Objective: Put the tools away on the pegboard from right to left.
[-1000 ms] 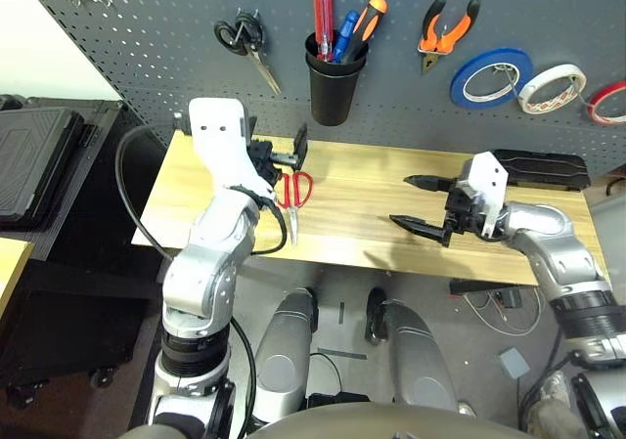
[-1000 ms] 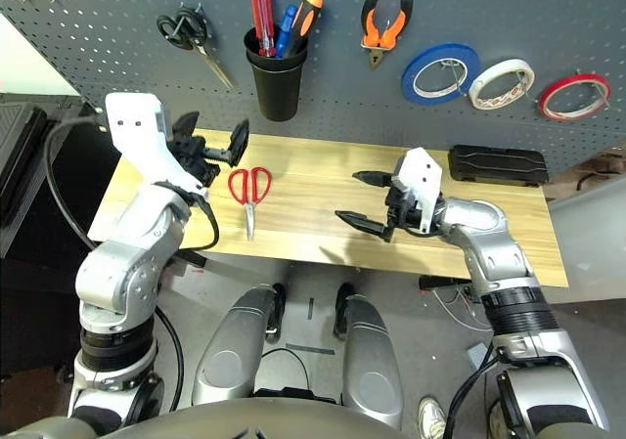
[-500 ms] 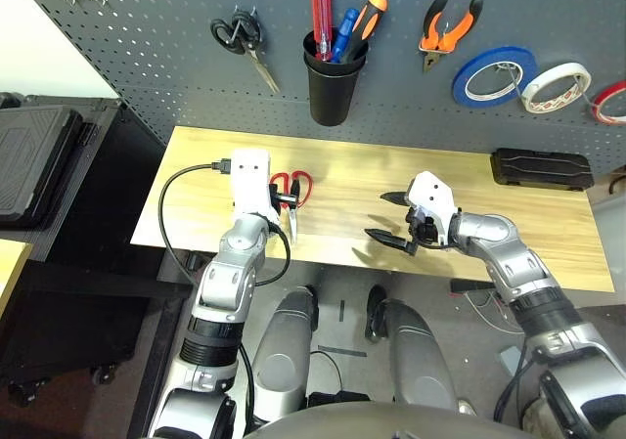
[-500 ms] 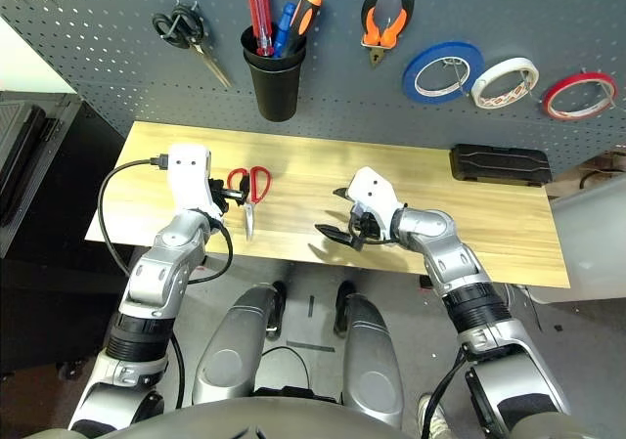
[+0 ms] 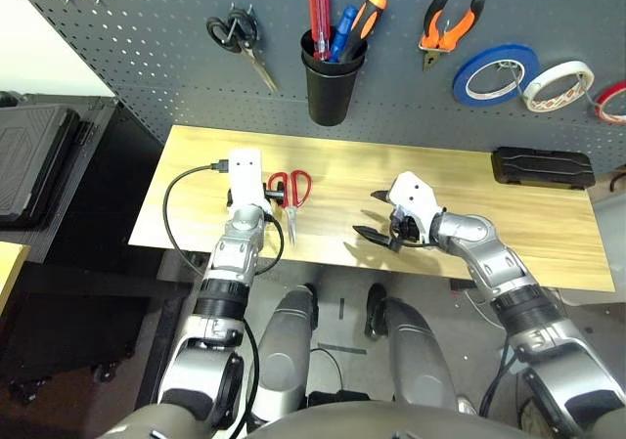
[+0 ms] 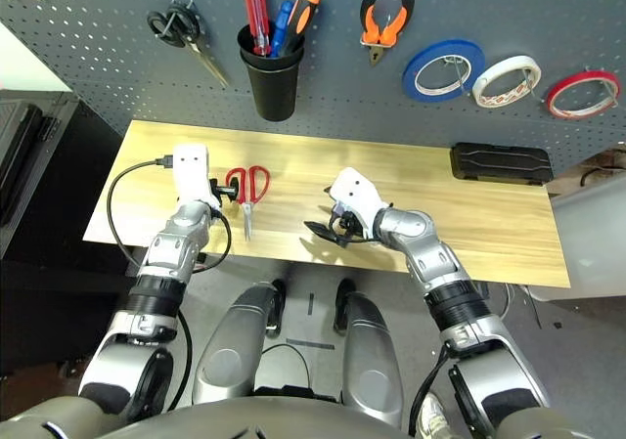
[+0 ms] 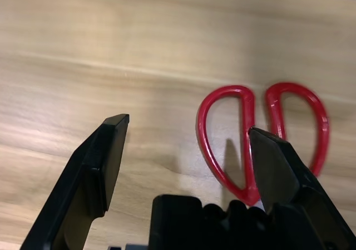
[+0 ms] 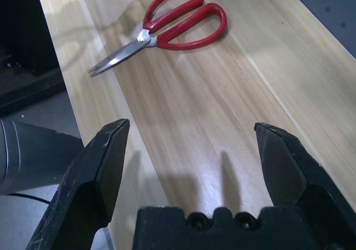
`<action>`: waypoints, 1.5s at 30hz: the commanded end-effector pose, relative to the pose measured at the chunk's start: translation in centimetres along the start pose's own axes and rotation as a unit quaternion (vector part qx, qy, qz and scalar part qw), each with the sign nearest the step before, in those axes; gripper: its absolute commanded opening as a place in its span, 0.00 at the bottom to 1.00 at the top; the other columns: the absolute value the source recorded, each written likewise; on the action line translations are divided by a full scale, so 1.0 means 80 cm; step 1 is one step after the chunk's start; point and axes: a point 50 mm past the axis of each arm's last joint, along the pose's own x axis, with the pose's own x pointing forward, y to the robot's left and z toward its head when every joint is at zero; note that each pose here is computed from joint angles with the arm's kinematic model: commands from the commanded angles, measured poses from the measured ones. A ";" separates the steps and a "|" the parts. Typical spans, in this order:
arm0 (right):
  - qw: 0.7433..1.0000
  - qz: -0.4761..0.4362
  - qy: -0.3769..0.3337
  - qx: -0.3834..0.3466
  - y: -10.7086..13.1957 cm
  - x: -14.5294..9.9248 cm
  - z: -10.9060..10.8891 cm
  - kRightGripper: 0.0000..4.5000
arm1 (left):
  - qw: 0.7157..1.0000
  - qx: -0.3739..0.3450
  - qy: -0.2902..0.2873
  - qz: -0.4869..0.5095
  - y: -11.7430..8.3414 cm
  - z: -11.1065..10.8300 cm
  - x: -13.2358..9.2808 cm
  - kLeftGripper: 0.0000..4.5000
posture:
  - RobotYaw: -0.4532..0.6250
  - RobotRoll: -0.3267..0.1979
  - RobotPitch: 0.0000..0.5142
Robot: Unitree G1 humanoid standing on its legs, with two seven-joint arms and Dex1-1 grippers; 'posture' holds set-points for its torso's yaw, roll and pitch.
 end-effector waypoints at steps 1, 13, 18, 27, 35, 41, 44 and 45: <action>1.000 0.003 0.004 0.003 0.005 -0.001 -0.001 1.00 | 1.000 0.011 0.028 0.002 -0.003 -0.016 0.008 0.99 | 0.65 0.62 0.65; 1.000 0.029 -0.003 -0.003 0.010 -0.010 0.006 1.00 | 0.995 0.033 0.098 0.016 -0.003 -0.043 0.021 0.68 | 0.63 0.62 0.66; 0.999 0.038 -0.004 -0.007 0.010 -0.012 0.008 1.00 | 0.994 0.038 0.105 0.006 -0.009 -0.052 0.020 0.30 | 0.63 0.62 0.66; 0.999 0.042 -0.017 -0.019 0.005 -0.015 0.011 1.00 | 0.998 -0.016 0.068 0.010 -0.012 -0.039 0.012 0.01 | 0.64 0.62 0.64; 0.998 0.045 -0.035 -0.023 0.001 -0.021 0.013 1.00 | 0.998 -0.049 0.037 0.029 -0.009 -0.023 -0.010 0.01 | 0.66 0.62 0.60; 0.995 0.033 -0.092 -0.029 -0.010 -0.036 0.024 1.00 | 0.996 -0.080 -0.030 0.020 0.000 -0.005 -0.045 0.01 | 0.67 0.62 0.58; 0.990 0.022 -0.135 -0.043 -0.021 -0.046 0.032 1.00 | 0.992 -0.100 -0.080 0.017 0.013 0.010 -0.066 0.01 | 0.68 0.62 0.56; 0.988 0.020 -0.145 -0.047 -0.023 -0.049 0.034 1.00 | 0.990 -0.102 -0.094 0.015 0.016 0.014 -0.071 0.01 | 0.68 0.62 0.56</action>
